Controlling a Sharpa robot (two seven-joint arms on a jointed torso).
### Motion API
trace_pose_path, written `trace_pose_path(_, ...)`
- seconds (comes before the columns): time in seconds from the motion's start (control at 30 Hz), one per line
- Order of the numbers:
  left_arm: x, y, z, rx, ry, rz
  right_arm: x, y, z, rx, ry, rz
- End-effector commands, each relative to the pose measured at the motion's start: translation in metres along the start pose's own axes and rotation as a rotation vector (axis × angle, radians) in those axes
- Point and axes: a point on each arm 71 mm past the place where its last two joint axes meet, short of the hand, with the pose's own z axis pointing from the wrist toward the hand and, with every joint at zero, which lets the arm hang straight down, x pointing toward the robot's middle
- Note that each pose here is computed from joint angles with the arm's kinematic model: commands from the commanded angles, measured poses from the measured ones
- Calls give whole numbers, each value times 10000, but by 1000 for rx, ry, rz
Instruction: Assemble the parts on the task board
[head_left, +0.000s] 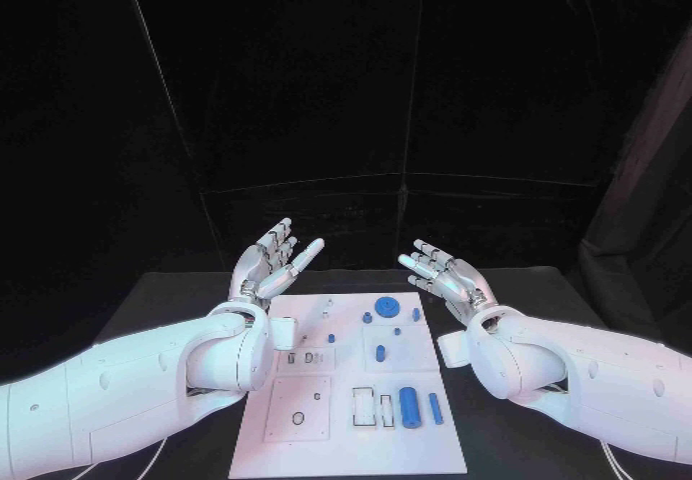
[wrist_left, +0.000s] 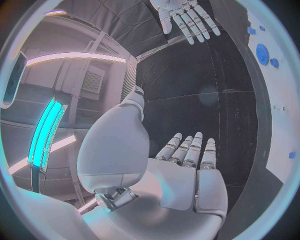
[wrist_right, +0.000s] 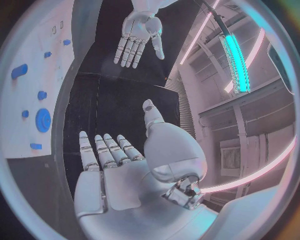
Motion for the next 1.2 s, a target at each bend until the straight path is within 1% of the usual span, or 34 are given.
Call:
trace_pose_path(0.03, 18, -78, 0, 91, 21, -29, 86, 9, -7, -3, 120, -25)
trace_pose_path(0.07, -117, -60, 11, 76, 8, -31, -126, 23, 19, -69, 92, -120)
trace_pose_path(0.23, -177, -55, 11, 65, 24, -50, -248, 71, 71, -135, 100, -268)
trace_pose_path(0.33, -218, -57, 11, 65, 30, -57, -287, 122, 113, -165, 109, -337)
trace_pose_path(0.47, -268, -60, 9, 62, 43, -63, -319, 214, 189, -200, 136, -447)
trace_pose_path(0.57, -284, -67, 0, 61, 68, -63, -330, 281, 248, -213, 160, -537)
trace_pose_path(0.73, -291, -94, -28, 59, 126, -58, -309, 376, 363, -205, 214, -725)
trace_pose_path(0.87, -282, -136, -69, 59, 175, -59, -241, 455, 474, -195, 250, -910)
trace_pose_path(0.9, -278, -143, -76, 60, 183, -61, -228, 464, 490, -191, 255, -938)
trace_pose_path(1.0, -250, -182, -117, 63, 219, -81, -153, 491, 562, -171, 282, -1079)
trace_pose_path(1.07, -221, -208, -155, 55, 239, -116, -81, 501, 618, -161, 300, -1184)
trace_pose_path(1.2, -168, -230, -191, 42, 265, -159, 25, 498, 681, -156, 323, -1303)
